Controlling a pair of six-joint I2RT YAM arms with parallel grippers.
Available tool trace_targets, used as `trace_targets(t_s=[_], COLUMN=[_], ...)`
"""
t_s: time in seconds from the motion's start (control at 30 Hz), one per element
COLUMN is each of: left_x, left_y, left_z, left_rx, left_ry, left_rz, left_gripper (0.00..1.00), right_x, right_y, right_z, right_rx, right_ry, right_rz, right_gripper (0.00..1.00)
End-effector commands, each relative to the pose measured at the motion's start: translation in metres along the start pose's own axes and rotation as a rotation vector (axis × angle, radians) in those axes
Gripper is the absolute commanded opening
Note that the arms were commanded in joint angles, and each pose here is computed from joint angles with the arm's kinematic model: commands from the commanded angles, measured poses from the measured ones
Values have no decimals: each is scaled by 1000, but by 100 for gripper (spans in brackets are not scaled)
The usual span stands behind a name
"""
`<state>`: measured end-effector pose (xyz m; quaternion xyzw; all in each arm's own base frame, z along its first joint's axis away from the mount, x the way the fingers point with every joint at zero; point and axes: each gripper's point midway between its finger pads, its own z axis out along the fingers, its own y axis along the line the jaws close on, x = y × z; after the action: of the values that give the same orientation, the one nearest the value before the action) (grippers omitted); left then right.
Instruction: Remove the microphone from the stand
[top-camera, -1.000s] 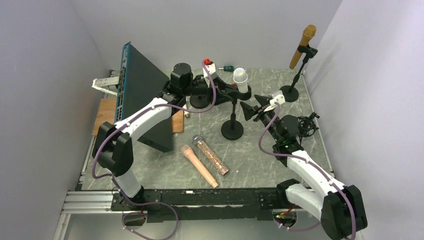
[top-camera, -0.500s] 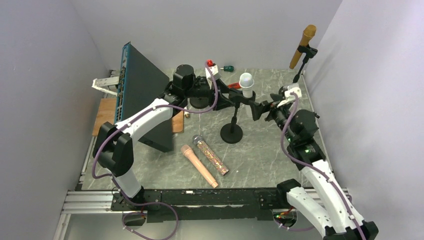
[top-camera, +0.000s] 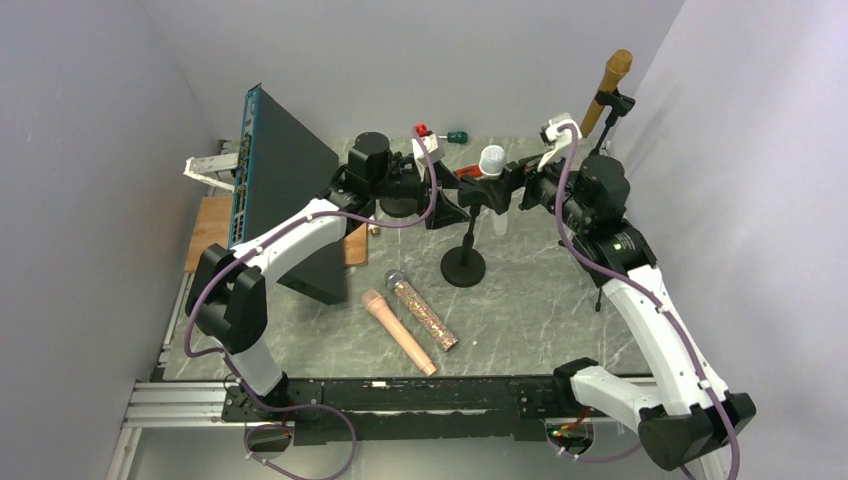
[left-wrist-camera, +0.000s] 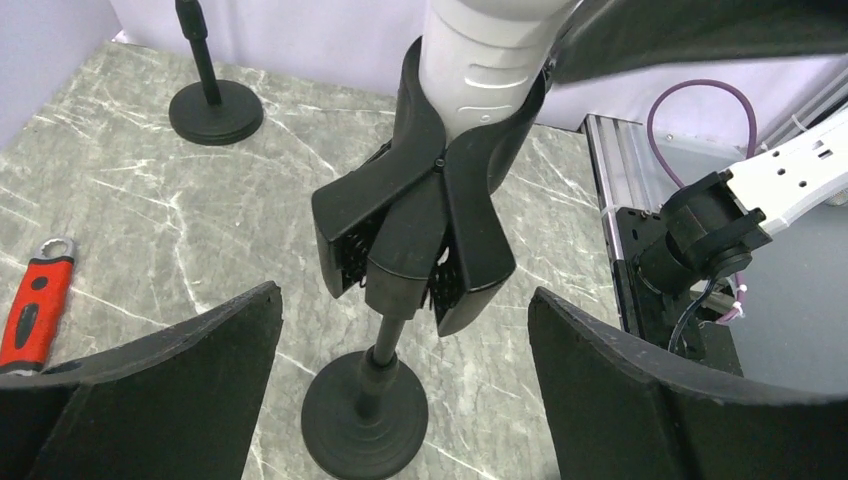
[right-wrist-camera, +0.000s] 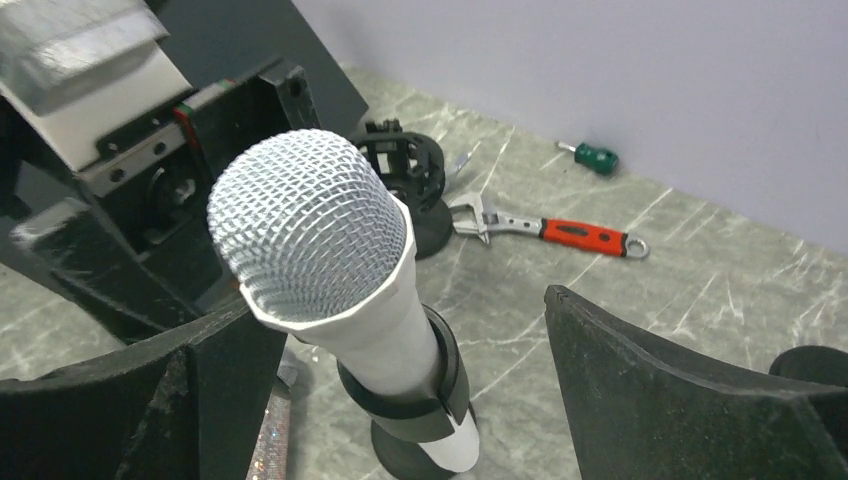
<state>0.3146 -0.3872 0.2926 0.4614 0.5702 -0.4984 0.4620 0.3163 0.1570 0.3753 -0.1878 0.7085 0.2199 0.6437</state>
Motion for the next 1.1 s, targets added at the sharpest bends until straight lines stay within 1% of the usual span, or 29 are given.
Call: trace_targets(t_s=[0.0, 0.1, 0.23, 0.27, 0.4, 0.53, 0.6, 0.7, 0.83, 0.87, 0.9, 0.93, 0.97, 1.0, 1.07], left_x=[-31, -36, -43, -44, -47, -45, -43, -40, -39, -38, -37, -35, -34, -32, -27], left_y=[-8, -6, -6, -6, -10, -14, -14, -13, -13, -13, -11, -10, -6, 1, -1], left_z=[-2, 1, 4, 5, 12, 20, 22, 23, 25, 25, 26, 27, 27, 27, 24], left_rx=[9, 16, 32, 35, 70, 96, 108, 113, 122, 124, 124, 122, 107, 75, 86], left_ry=[-54, -66, -76, -77, -80, -74, -70, -63, -62, -61, -55, -44, -31, -16, -10], left_rz=[62, 68, 85, 89, 109, 134, 142, 147, 151, 150, 142, 143, 148, 136, 125], left_gripper=[95, 95, 94, 94, 93, 94, 94, 92, 88, 83, 73, 53, 12, 0, 0], right_x=[-15, -16, -17, -18, -20, -18, -18, -18, -19, -19, -19, -19, -19, -21, -27], right_y=[9, 13, 21, 21, 26, 24, 25, 26, 28, 28, 29, 29, 28, 29, 27], right_z=[4, 10, 19, 21, 27, 31, 30, 31, 31, 32, 32, 32, 32, 31, 29], right_rx=[-46, -74, -104, -110, -137, -130, -130, -140, -154, -154, -154, -155, -153, -149, -136], right_ry=[-11, -22, -17, -21, -18, -4, -9, -9, -17, -17, -17, -16, -17, -23, -48], right_rz=[-35, -46, -50, -75, -83, -88, -93, -96, -104, -105, -105, -109, -114, -119, -136], right_gripper=[99, 97, 90, 88, 73, 70, 65, 52, 49, 45, 37, 29, 20, 11, 0])
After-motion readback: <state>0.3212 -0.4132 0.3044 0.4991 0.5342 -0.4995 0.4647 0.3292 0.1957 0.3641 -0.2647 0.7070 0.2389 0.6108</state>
